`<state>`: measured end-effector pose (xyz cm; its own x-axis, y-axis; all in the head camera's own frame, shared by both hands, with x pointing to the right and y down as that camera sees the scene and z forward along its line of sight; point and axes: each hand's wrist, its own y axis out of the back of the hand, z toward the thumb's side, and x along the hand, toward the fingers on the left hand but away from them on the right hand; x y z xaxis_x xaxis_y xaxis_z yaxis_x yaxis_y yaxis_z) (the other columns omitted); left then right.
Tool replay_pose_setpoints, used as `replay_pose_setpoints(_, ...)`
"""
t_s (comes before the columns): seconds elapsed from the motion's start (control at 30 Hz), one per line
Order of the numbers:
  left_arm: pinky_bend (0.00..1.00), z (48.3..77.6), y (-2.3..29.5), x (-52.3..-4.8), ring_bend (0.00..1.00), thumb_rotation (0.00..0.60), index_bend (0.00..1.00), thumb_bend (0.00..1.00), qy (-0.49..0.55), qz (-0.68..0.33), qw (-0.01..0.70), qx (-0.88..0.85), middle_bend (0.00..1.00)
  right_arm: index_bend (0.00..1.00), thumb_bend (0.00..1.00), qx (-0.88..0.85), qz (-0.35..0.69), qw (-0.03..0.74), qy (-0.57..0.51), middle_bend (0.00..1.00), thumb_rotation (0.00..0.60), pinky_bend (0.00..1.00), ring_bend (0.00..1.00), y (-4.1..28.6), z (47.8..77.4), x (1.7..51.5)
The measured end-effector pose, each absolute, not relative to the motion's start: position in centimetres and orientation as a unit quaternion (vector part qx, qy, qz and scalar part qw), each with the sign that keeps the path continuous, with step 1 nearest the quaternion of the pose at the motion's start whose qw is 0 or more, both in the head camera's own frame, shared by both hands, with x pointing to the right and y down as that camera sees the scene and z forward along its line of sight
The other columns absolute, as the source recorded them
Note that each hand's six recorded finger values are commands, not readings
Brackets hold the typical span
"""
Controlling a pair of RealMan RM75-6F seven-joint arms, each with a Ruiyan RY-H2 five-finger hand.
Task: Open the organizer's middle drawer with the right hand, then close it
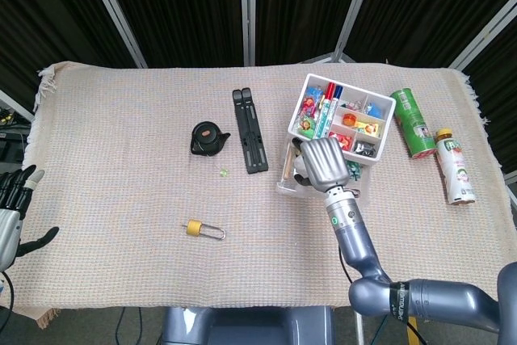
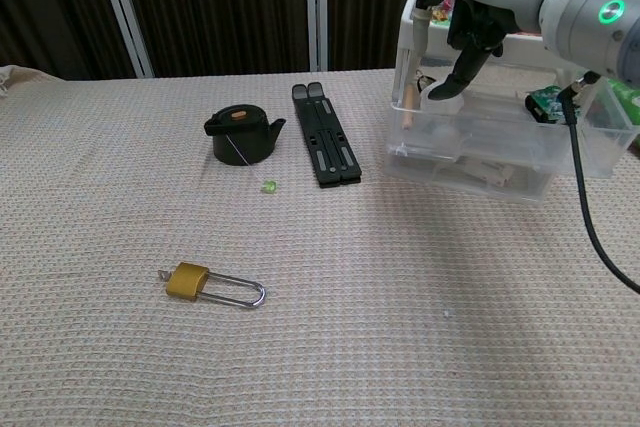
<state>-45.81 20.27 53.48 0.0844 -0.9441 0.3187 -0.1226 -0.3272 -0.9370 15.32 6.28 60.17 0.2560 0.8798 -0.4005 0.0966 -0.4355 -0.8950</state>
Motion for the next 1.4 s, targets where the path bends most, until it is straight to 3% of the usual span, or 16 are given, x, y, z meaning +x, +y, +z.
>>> replay_pose_setpoints(0.13,0.00,53.6,20.3,-45.7,0.00,0.600,0.00,0.20,0.426,-0.525,0.390,-0.626,0.00,0.47,0.00,-0.684,0.504,0.402,-0.341,1.00,0.600,0.68,1.00,6.1,60.3,15.4)
replay_pose_setpoints(0.53,0.00,53.8,20.3,-45.7,0.00,0.600,0.00,0.20,0.424,-0.525,0.383,-0.631,0.00,0.36,0.01,-0.662,0.542,0.429,-0.289,1.00,0.600,0.68,1.00,6.4,61.0,16.0)
replay_pose_setpoints(0.87,0.00,53.8,20.3,-45.6,0.00,0.600,0.00,0.20,0.423,-0.524,0.380,-0.634,0.00,0.43,0.00,-0.659,0.546,0.437,-0.276,1.00,0.600,0.68,1.00,6.7,60.8,16.4)
replay_pose_setpoints(1.4,0.00,54.1,20.1,-45.5,0.00,0.600,0.00,0.20,0.420,-0.523,0.376,-0.639,0.00,0.44,0.02,-0.670,0.516,0.438,-0.305,1.00,0.600,0.68,1.00,6.3,62.3,16.1)
